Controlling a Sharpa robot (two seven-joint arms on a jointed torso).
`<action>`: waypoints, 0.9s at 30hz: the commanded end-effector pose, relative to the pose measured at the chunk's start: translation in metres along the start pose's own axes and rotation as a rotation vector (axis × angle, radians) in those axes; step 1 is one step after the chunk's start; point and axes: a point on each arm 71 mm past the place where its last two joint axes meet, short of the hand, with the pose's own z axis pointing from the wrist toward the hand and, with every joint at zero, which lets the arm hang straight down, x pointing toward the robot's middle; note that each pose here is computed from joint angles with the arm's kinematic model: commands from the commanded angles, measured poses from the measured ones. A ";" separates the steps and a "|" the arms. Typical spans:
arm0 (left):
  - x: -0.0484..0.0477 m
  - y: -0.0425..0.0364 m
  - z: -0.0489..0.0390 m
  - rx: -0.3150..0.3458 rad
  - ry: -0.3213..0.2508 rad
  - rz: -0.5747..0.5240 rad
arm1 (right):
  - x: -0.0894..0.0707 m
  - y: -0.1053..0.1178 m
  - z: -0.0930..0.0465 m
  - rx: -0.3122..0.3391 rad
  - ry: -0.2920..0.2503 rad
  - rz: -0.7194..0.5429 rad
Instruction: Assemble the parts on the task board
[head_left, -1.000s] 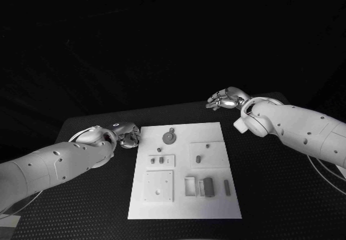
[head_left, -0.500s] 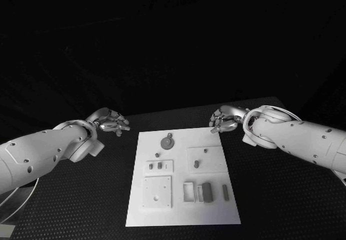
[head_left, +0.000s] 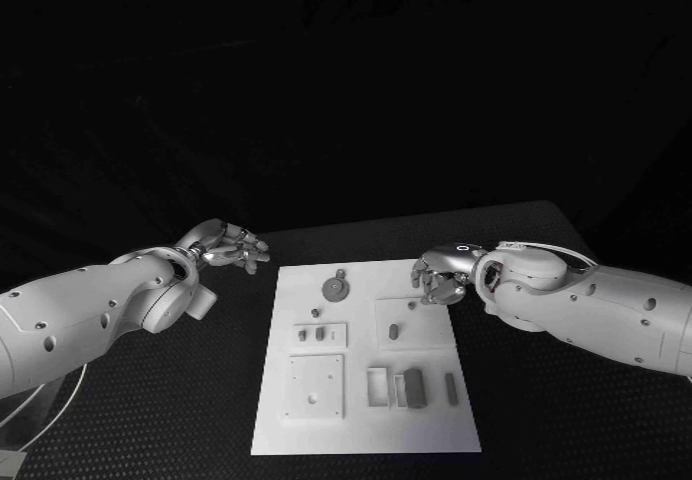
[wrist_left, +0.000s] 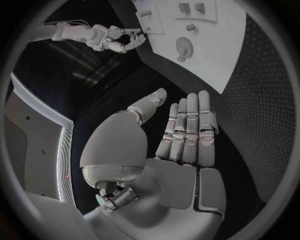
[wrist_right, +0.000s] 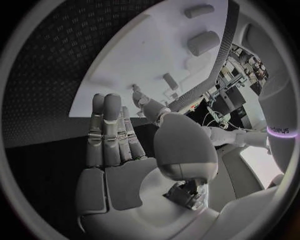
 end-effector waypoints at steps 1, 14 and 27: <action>0.0029 -0.0039 -0.0001 0.027 0.008 -0.039 | 0.004 0.004 -0.001 0.017 -0.001 -0.108; 0.0040 -0.0037 -0.0002 0.017 0.011 -0.046 | 0.012 0.015 0.002 -0.011 0.003 -0.124; 0.0057 -0.0044 0.0002 0.016 0.017 -0.047 | 0.020 0.023 0.010 -0.034 -0.007 -0.123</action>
